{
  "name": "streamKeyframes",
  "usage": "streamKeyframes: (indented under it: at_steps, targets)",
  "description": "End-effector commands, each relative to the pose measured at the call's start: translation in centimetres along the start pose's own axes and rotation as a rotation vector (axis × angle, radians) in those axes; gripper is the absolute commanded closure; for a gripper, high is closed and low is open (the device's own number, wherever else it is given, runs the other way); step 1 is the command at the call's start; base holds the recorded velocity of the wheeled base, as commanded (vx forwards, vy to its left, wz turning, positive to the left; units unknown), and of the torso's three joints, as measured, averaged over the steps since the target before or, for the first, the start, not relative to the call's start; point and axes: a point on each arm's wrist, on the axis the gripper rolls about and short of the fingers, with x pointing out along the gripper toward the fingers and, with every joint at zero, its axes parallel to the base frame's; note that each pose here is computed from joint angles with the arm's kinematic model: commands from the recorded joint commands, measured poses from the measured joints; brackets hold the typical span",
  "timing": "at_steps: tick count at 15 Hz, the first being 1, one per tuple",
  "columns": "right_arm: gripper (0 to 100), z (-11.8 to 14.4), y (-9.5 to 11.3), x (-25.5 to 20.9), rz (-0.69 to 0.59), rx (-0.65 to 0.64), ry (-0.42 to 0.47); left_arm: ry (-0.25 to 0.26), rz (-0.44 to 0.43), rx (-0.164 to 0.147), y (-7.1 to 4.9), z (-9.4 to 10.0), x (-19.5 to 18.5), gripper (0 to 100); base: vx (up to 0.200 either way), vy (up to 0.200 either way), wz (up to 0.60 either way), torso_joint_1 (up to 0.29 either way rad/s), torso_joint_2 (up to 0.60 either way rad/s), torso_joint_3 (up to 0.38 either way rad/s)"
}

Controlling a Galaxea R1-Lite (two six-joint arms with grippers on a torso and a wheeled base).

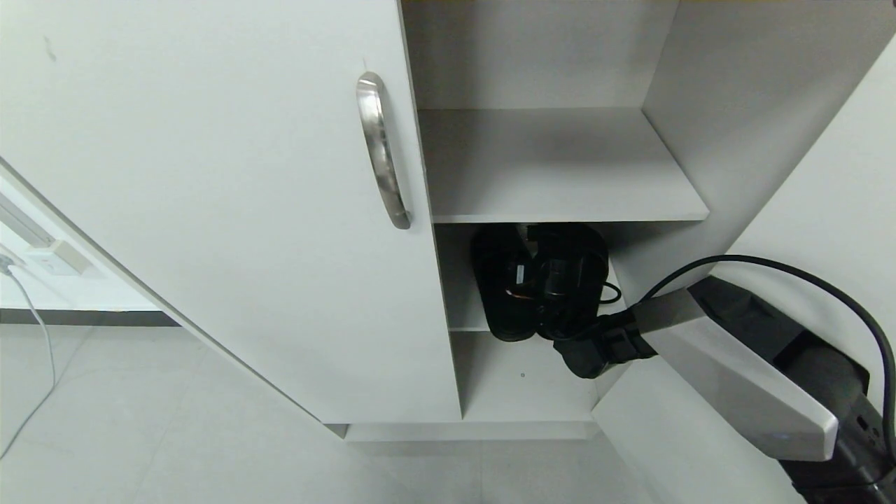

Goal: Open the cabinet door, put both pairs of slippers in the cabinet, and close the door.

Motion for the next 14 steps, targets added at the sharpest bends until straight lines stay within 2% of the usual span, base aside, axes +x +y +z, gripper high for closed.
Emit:
streamKeyframes:
  at_steps: [1,6,14]
  targets:
    - [0,0.7,-0.2,-1.1,0.010,-0.006,0.011,-0.001,0.000,0.001,0.0,0.0,0.0,100,0.000,0.000,0.00,0.000,0.00,0.000]
    - [0,2.5,-0.4,-5.2,0.061,-0.001,0.003,-0.001,0.000,0.001,0.0,0.0,0.0,100,0.000,0.000,0.00,0.000,0.00,0.000]
    - [0,2.3,-0.4,-5.1,0.058,0.001,-0.006,-0.001,0.000,0.000,0.0,0.0,0.0,100,0.000,0.000,0.00,0.000,0.00,0.000]
